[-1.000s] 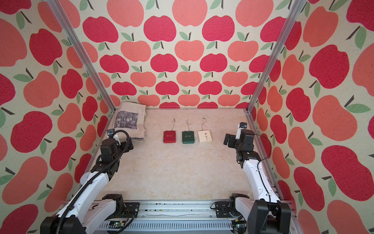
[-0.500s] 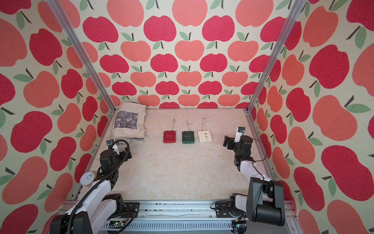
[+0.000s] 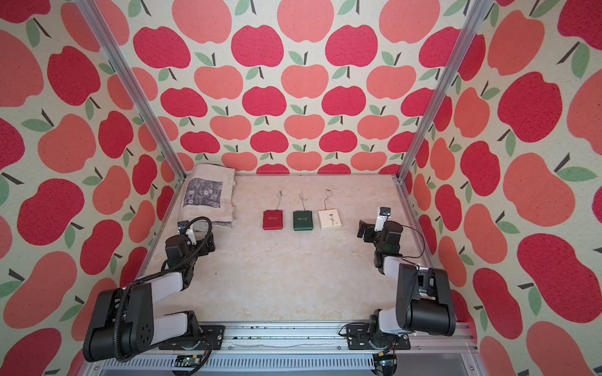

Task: Take the necklace out of the lift-off lid jewelry box
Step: Reset both arms

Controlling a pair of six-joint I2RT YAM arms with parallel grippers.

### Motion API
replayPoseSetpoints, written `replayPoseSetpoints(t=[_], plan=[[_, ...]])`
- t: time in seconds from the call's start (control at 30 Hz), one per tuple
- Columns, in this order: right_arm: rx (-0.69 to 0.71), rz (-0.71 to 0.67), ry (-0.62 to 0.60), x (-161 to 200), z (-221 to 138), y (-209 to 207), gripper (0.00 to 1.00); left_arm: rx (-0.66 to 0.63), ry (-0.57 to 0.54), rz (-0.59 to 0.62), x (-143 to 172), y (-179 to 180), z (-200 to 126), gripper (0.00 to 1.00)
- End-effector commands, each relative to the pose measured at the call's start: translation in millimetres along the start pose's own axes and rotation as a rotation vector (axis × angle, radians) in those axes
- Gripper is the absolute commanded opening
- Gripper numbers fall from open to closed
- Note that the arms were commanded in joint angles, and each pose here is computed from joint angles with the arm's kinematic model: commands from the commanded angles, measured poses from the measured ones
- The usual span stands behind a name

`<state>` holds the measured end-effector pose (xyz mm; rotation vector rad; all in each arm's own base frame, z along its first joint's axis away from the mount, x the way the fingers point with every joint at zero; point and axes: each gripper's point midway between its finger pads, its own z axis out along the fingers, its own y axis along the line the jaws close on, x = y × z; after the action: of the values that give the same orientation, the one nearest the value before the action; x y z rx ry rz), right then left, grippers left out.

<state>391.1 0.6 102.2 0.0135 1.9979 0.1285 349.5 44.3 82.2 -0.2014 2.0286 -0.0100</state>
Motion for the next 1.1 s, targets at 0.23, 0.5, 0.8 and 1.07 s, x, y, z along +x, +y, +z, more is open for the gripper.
replayPoseSetpoints(t=[0.23,0.5,0.8,1.07], plan=[[-0.009,-0.042,-0.046,-8,1,0,0.99,0.082,-0.075,0.05,-36,-14,14,0.99],[-0.067,-0.059,-0.052,-8,0,10,0.99,0.149,-0.071,0.056,-27,-25,26,0.99],[-0.249,-0.184,-0.16,10,-2,45,0.99,0.198,-0.051,0.106,-13,-37,38,0.99],[-0.204,-0.157,-0.138,10,4,37,0.99,0.103,-0.039,0.06,-14,-20,43,0.99]])
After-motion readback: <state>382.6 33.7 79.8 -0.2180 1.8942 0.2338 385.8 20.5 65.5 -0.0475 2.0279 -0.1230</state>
